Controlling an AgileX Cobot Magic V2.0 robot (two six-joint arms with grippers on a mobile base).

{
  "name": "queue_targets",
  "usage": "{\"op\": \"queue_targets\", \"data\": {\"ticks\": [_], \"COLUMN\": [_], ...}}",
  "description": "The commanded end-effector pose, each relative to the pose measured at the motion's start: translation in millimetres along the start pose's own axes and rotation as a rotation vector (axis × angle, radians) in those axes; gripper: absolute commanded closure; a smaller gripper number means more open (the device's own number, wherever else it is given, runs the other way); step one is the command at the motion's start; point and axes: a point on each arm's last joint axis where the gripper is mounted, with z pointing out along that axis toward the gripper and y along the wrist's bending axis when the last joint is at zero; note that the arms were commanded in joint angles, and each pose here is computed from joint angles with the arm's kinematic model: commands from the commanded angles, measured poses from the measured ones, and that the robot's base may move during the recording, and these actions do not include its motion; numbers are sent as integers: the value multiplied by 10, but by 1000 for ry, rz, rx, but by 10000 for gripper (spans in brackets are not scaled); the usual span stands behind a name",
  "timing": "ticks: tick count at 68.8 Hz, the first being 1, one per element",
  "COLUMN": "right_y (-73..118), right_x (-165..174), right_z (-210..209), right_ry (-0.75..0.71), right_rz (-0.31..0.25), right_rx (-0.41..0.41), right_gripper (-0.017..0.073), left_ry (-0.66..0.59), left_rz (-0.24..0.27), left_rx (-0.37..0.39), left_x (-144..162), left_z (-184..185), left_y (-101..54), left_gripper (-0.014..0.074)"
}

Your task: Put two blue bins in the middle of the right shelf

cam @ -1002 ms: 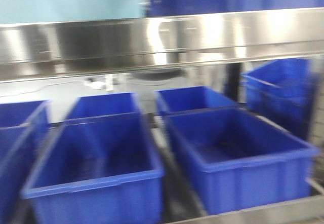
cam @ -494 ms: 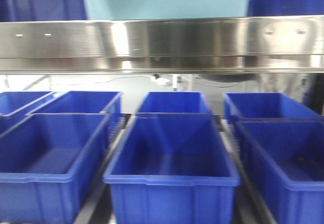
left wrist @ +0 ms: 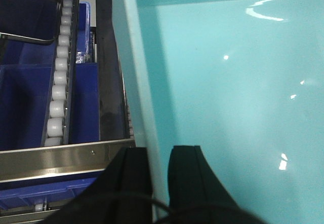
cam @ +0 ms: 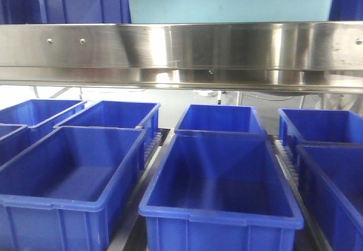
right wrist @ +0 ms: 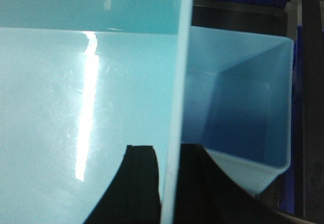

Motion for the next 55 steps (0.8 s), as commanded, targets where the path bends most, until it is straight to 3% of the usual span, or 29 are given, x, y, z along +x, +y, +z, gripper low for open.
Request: {"op": "queue_targets", "data": {"ticks": [1, 55], "right_y": [-33, -33], "right_x": [-64, -64], "right_z": [-72, -72], "right_ry": [-67, -67], "right_rz": [-20, -20], "right_rx": [21, 21], "right_gripper": [712, 712], "left_ry": [-49, -49], "left_rz": [16, 16], "left_rx": [16, 16], "left_x": [-40, -40], "left_z": [-81, -81], "left_y": [-25, -25], "left_gripper": [705, 705]}}
